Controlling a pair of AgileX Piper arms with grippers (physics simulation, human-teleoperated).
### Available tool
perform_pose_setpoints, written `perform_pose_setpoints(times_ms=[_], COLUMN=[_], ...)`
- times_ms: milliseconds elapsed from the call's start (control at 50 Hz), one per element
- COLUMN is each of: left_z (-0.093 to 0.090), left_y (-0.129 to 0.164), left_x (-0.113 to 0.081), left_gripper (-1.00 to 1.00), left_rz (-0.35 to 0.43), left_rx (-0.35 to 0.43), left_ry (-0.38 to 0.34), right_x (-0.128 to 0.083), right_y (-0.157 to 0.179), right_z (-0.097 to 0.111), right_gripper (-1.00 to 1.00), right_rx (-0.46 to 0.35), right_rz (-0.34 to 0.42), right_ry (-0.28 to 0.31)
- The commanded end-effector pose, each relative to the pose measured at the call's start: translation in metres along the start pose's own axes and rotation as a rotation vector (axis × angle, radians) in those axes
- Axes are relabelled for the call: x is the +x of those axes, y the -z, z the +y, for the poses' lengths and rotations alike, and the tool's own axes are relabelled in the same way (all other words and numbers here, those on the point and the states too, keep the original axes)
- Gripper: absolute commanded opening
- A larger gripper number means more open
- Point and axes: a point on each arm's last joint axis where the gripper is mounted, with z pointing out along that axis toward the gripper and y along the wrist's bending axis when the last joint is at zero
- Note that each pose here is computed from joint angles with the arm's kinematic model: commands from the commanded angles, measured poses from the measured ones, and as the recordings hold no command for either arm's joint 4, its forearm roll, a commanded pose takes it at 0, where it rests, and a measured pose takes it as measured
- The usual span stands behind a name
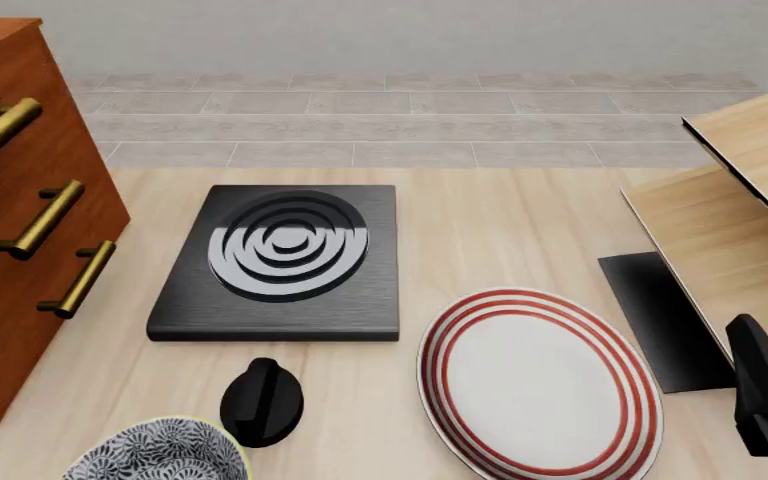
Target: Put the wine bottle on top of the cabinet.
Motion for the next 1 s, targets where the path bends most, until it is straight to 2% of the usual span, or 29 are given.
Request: perform_pose_setpoints(times_ms=[20, 160, 180, 640, 780, 1000], left_z=[-0.003, -0.002, -0.002, 0.0, 0.0, -0.002], left_y=[-0.034, -0.033, -0.032, -0.028, -0.009, 0.025], left_x=[0.04, 0.036, 0.035, 0.024, 0.013, 0.005], left_gripper=[-1.0, -1.0, 1.0, 1.0, 1.0, 1.0], left_rz=[0.149, 0.145, 0.145, 0.122, 0.09, 0.051], left_rx=[0.006, 0.001, 0.003, -0.004, -0.003, 0.007], left_ry=[-0.026, -0.029, -0.029, -0.04, -0.047, -0.048], right_x=[0.0, 0.0, 0.0, 0.0, 0.0, 0.0], right_y=[0.0, 0.0, 0.0, 0.0, 0.0, 0.0], right_z=[0.0, 0.0, 0.0, 0.0, 0.0, 0.0], right_gripper=[1.0, 1.0, 1.0, 1.0, 1.0, 1.0], right_rx=[0.0, 0.0, 0.0, 0.0, 0.0, 0.0], right_rz=[0.0, 0.0, 0.0, 0.0, 0.0, 0.0], right_ry=[0.0, 0.0, 0.0, 0.0, 0.0, 0.0])
